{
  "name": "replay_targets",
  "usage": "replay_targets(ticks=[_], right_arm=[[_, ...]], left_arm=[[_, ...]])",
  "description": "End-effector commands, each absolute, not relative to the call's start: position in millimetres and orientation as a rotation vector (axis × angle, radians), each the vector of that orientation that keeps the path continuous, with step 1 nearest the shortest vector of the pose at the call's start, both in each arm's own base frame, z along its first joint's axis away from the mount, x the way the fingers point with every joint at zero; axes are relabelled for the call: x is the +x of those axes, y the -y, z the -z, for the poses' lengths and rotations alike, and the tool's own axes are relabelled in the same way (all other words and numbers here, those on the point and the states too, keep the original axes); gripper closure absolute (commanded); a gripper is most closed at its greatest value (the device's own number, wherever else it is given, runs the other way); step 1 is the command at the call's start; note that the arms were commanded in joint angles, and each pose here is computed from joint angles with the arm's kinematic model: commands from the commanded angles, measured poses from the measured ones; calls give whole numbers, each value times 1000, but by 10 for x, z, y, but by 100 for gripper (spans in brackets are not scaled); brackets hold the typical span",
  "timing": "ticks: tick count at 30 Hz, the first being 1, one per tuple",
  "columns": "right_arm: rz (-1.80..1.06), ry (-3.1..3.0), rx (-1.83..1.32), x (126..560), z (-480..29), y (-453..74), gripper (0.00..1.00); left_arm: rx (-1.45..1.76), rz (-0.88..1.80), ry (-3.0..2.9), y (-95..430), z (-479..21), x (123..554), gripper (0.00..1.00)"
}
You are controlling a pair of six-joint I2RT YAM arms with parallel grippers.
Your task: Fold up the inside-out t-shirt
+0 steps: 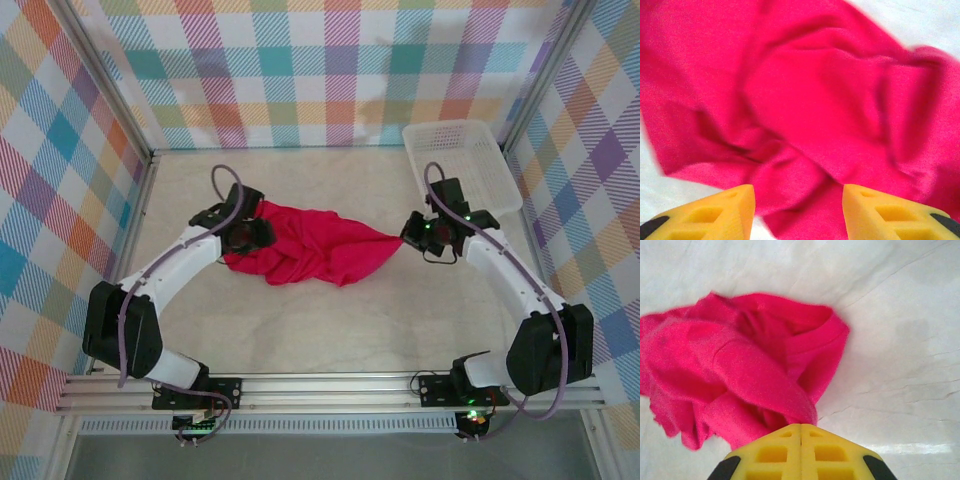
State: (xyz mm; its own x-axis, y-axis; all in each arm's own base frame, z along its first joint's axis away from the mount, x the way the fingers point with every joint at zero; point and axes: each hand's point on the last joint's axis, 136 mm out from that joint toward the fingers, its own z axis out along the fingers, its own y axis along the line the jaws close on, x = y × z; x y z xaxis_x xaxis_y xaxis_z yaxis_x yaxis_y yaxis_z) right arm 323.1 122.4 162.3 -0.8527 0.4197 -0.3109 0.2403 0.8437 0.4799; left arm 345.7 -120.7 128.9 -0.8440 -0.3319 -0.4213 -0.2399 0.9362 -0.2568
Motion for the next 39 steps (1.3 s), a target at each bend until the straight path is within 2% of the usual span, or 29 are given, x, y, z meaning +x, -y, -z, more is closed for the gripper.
replay_targets(ticks=[1,7,16,17,19,21,24,29,34,39], right_arm=[[-607,-2545,519,3246,-1783,-1149,100],[-620,-2536,529,3258,-1851,-1068,100],[-673,-2512,523,3315,-1954,-1123,100],[-675,-2513,520,3325,-1962,-1129,100],[-682,-2511,515,3345,-1984,-1143,100],[-677,-2507,512,3364,-2002,-1140,100],[-644,-2496,500,3421,-2075,-1102,100],[-609,-2437,506,3600,-2414,-955,100],[-644,-2290,480,3724,-3147,-860,100],[-691,-2150,412,3658,-3941,-861,100]], left_arm=[[-556,167,-2714,880,-927,3286,51],[-594,252,-2731,974,-733,3481,48],[-658,296,-2817,1108,-323,3548,51],[-659,303,-2813,1116,-329,3561,58],[-660,305,-2807,1117,-355,3571,83],[-658,282,-2803,1086,-447,3568,100],[-627,229,-2770,1005,-786,3595,100],[-526,184,-2613,838,-1846,3832,100],[-540,264,-2423,619,-2830,3972,100],[-592,303,-2226,280,-3677,3886,100]])
